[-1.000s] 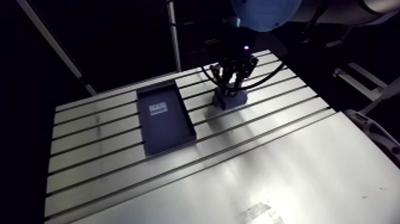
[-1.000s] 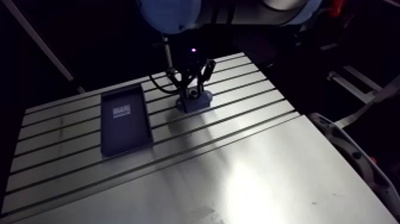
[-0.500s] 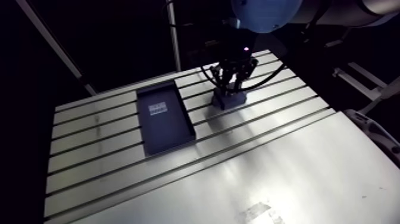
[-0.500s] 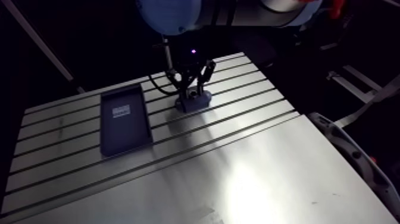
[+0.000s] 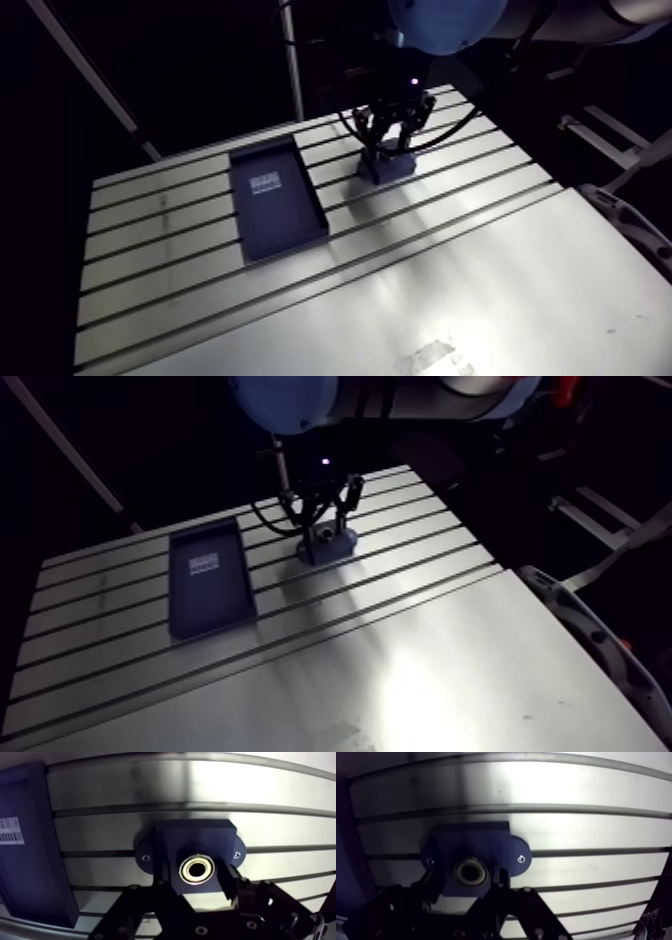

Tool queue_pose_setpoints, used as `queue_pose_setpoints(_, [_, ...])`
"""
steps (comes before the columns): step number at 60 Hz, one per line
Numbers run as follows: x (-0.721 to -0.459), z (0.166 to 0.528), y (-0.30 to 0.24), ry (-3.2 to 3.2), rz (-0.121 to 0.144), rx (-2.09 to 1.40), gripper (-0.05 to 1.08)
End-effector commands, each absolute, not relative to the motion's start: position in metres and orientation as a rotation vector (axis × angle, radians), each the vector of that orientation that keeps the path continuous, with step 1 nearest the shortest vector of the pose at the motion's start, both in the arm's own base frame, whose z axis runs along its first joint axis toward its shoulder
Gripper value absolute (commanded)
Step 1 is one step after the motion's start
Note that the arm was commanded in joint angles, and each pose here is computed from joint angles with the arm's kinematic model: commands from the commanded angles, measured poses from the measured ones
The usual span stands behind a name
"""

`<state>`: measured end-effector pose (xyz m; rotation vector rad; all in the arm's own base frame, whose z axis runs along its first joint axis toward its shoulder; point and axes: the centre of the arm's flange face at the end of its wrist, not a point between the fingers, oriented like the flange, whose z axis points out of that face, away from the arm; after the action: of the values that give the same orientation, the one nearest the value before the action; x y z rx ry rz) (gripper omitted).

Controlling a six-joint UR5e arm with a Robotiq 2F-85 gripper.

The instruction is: Pick up the bearing and press it into the housing until flush.

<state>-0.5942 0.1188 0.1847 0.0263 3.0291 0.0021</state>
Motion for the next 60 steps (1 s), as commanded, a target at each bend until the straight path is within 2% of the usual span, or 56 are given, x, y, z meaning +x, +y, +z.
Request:
queue_pose_setpoints(1, [-0.595, 0.187, 0.121, 3.029, 0.022, 0.029, 0.0])
queue_pose_setpoints(12, [-0.595, 0.191, 0.121, 3.035, 0.026, 0.03, 0.0])
queue_pose_setpoints(20, [-0.596, 0.211, 0.119, 3.058, 0.035, 0.042, 0.0])
queue_pose_setpoints(39, [-0.599, 0.233, 0.121, 3.047, 0.034, 0.075, 0.01])
queue_pose_setpoints(41, [-0.601, 0.235, 0.122, 3.045, 0.033, 0.075, 0.04])
queue_pose_setpoints(42, [-0.602, 0.236, 0.122, 3.041, 0.031, 0.075, 0.13])
queue_pose_setpoints(43, [-0.602, 0.236, 0.122, 3.041, 0.031, 0.075, 0.13])
queue_pose_setpoints(44, [-0.603, 0.237, 0.123, 3.038, 0.029, 0.076, 0.28])
queue_pose_setpoints(45, [-0.603, 0.237, 0.123, 3.038, 0.029, 0.076, 0.28])
queue_pose_setpoints(46, [-0.603, 0.237, 0.125, 3.031, 0.024, 0.078, 0.47])
queue_pose_setpoints(47, [-0.603, 0.237, 0.125, 3.031, 0.024, 0.078, 0.47])
queue_pose_setpoints(49, [-0.604, 0.236, 0.125, 3.018, 0.014, 0.078, 0.74])
queue_pose_setpoints(50, [-0.604, 0.236, 0.125, 3.018, 0.014, 0.078, 0.74])
queue_pose_setpoints(52, [-0.604, 0.235, 0.124, 3.012, 0.019, 0.075, 0.83])
queue_pose_setpoints(60, [-0.603, 0.234, 0.124, 3.014, 0.024, 0.075, 0.9])
